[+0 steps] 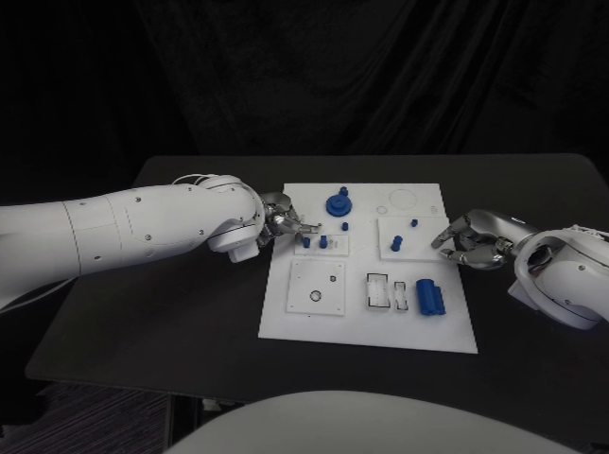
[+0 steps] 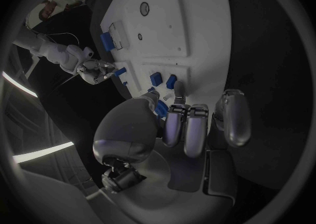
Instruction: Assemble the parts on the task board
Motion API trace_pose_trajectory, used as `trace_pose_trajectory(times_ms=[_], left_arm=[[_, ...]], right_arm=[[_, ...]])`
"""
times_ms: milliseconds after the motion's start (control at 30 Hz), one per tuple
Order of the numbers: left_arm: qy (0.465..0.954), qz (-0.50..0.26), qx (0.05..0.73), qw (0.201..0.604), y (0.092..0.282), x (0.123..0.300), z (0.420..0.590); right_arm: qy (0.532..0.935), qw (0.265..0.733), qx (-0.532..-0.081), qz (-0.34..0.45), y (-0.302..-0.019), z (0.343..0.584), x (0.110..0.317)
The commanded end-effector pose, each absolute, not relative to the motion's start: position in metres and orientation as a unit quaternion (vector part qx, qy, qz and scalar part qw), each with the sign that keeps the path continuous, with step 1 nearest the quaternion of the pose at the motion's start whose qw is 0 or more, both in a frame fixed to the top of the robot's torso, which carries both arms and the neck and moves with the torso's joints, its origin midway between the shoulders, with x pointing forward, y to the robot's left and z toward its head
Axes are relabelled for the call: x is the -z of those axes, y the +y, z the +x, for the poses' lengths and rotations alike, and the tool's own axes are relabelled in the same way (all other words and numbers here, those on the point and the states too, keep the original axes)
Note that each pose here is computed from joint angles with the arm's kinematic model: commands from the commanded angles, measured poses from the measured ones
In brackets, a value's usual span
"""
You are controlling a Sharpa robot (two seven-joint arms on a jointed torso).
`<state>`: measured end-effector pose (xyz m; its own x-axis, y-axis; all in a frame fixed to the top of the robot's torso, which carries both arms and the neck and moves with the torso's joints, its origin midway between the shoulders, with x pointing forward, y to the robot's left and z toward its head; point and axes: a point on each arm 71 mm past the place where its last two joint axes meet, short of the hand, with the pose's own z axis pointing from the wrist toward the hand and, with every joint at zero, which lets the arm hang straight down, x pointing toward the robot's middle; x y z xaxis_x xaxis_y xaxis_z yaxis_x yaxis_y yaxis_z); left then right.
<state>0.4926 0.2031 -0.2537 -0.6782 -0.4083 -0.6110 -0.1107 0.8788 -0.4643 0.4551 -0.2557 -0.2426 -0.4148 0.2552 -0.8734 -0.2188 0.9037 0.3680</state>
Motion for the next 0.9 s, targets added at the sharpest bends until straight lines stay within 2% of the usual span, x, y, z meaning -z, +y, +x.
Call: trace_pose_trajectory(times_ms=[33,467,600,700,900], left_arm=[[0.897,-0.143,0.200,0.367,0.202,0.255,0.491],[0.890,-0.141,0.217,0.375,0.201,0.255,0.492],[0.879,-0.145,0.231,0.392,0.201,0.252,0.494],[0.851,-0.133,0.253,0.440,0.203,0.244,0.495],[0.760,-0.058,0.291,0.579,0.211,0.219,0.495]], right_arm=[[0.822,0.530,-0.207,0.013,-0.259,0.453,0.248],[0.822,0.530,-0.207,0.012,-0.258,0.453,0.248],[0.821,0.531,-0.207,0.013,-0.259,0.453,0.248],[0.820,0.533,-0.207,0.014,-0.260,0.452,0.248],[0.813,0.544,-0.209,0.021,-0.266,0.450,0.244]])
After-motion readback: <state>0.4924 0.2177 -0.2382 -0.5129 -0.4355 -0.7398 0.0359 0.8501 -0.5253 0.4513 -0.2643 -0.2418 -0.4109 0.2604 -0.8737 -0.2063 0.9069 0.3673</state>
